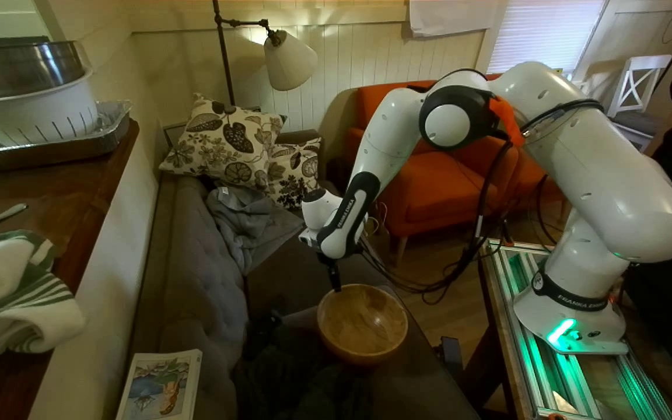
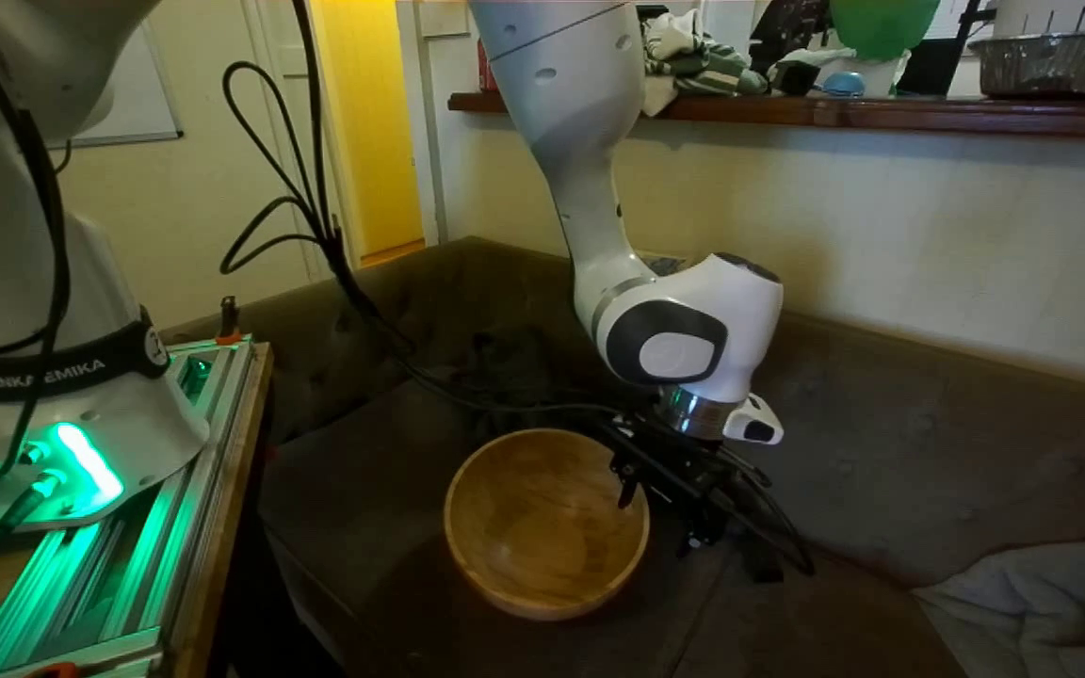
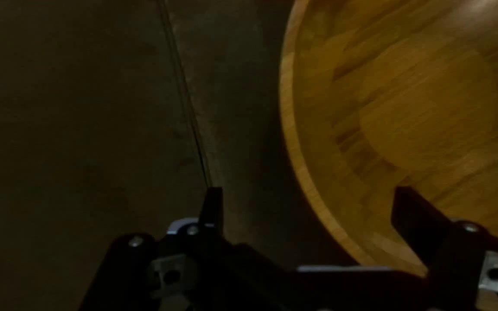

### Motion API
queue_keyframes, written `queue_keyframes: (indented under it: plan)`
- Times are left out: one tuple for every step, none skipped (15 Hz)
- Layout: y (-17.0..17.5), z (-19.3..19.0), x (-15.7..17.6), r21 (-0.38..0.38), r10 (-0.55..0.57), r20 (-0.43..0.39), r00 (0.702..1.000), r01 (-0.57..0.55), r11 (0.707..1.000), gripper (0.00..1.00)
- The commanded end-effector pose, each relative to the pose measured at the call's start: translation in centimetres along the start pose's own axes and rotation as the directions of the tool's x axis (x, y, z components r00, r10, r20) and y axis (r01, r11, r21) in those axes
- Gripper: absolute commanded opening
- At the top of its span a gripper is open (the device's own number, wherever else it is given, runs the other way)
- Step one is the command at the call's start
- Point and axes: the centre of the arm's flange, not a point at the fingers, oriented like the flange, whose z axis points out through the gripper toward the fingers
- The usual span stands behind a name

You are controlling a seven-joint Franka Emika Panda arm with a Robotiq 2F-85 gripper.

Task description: Put the bowl on the countertop

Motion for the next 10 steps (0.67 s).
queue_keyframes:
  plan:
    - [1.4, 1.8, -0.2, -0.003, -0.17, -0.104, 0.98, 0.17, 0.985, 1.0]
    - [1.7, 2.3, -0.1, 0.024, -0.206, -0.127, 0.97, 0.211, 0.977, 1.0]
    - [1.8, 2.8, 0.0, 0.051, -0.241, -0.145, 0.96, 0.25, 0.967, 1.0]
    - [1.9, 3.1, 0.0, 0.077, -0.276, -0.162, 0.948, 0.291, 0.954, 1.0]
    - [2.2, 3.4, -0.1, 0.101, -0.309, -0.183, 0.933, 0.331, 0.938, 1.0]
    - [2.5, 3.8, -0.1, 0.119, -0.344, -0.207, 0.916, 0.372, 0.92, 1.0]
    - [2.8, 4.2, -0.1, 0.142, -0.376, -0.229, 0.898, 0.413, 0.9, 1.0]
    - [3.2, 4.5, -0.2, 0.165, -0.405, -0.249, 0.88, 0.451, 0.877, 1.0]
    - [3.5, 4.7, -0.4, 0.194, -0.43, -0.268, 0.862, 0.485, 0.853, 1.0]
    - [4.1, 5.2, -0.1, 0.23, -0.445, -0.286, 0.849, 0.511, 0.828, 1.0]
